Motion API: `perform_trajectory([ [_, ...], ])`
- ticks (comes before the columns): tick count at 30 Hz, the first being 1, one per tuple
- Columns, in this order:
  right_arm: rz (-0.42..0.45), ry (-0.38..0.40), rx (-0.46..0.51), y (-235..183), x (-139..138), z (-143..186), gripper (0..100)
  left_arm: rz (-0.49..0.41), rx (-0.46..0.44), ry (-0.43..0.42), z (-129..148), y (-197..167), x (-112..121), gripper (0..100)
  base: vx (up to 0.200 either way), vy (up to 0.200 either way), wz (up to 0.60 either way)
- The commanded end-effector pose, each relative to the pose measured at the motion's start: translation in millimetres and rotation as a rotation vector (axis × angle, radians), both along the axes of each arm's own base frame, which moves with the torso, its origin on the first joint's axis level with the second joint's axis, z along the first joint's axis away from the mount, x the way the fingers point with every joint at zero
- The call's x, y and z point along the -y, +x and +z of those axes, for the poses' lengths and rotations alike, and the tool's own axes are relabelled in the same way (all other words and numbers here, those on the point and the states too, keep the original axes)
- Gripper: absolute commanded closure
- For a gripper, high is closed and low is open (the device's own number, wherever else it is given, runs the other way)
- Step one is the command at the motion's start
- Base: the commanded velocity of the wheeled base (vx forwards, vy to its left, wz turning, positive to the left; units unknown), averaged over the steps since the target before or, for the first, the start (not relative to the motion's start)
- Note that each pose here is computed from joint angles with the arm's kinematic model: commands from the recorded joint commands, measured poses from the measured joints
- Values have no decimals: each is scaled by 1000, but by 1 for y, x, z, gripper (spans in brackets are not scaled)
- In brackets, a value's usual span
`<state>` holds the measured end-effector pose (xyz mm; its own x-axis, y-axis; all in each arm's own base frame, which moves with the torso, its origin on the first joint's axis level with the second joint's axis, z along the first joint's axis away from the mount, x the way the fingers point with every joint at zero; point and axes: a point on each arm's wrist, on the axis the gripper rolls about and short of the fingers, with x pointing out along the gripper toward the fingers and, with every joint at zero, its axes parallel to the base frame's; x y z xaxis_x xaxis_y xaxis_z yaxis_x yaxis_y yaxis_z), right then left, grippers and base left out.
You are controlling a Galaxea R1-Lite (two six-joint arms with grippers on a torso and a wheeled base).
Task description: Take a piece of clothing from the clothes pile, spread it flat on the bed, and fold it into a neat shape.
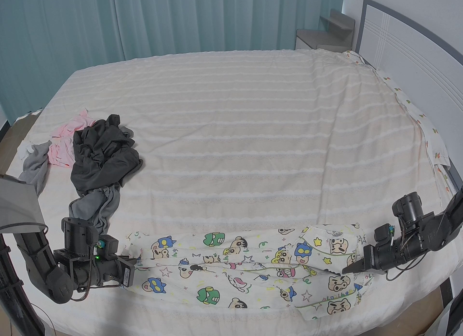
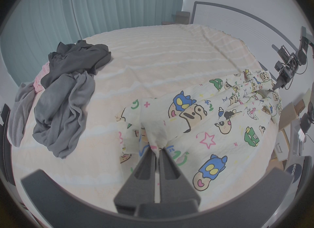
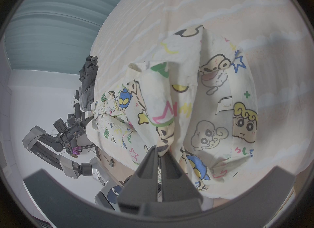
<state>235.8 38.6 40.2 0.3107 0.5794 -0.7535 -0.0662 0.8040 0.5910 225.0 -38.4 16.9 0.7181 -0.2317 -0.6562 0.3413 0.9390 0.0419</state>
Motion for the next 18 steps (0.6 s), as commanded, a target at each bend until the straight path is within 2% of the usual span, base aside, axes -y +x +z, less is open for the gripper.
perform_trajectory([
  [1, -11, -3, -30, 2, 3, -7, 100, -1, -38, 4, -8, -1, 0, 100, 0, 0, 0],
  [3, -18, -5, -31, 2, 4, -8, 100, 1, -39, 4, -8, -1, 0, 100, 0, 0, 0],
  [4, -21, -4, -30, 3, 5, -8, 0, 1, -41, 4, -8, -1, 0, 100, 0, 0, 0],
  [5, -25, -3, -30, 3, 6, -8, 0, 1, -41, 2, -8, -1, 0, 0, 0, 0, 0],
  [13, -70, 9, 29, -1, 16, 8, 0, 35, 40, -22, -1, 4, -4, 0, 0, 0, 0],
  [16, -111, 12, 89, -7, 26, 23, 0, 95, 97, -86, 5, 9, -6, 0, 0, 0, 0],
  [18, -147, 14, 153, -14, 33, 40, 0, 161, 132, -164, 10, 13, -10, 0, 0, 0, 0],
])
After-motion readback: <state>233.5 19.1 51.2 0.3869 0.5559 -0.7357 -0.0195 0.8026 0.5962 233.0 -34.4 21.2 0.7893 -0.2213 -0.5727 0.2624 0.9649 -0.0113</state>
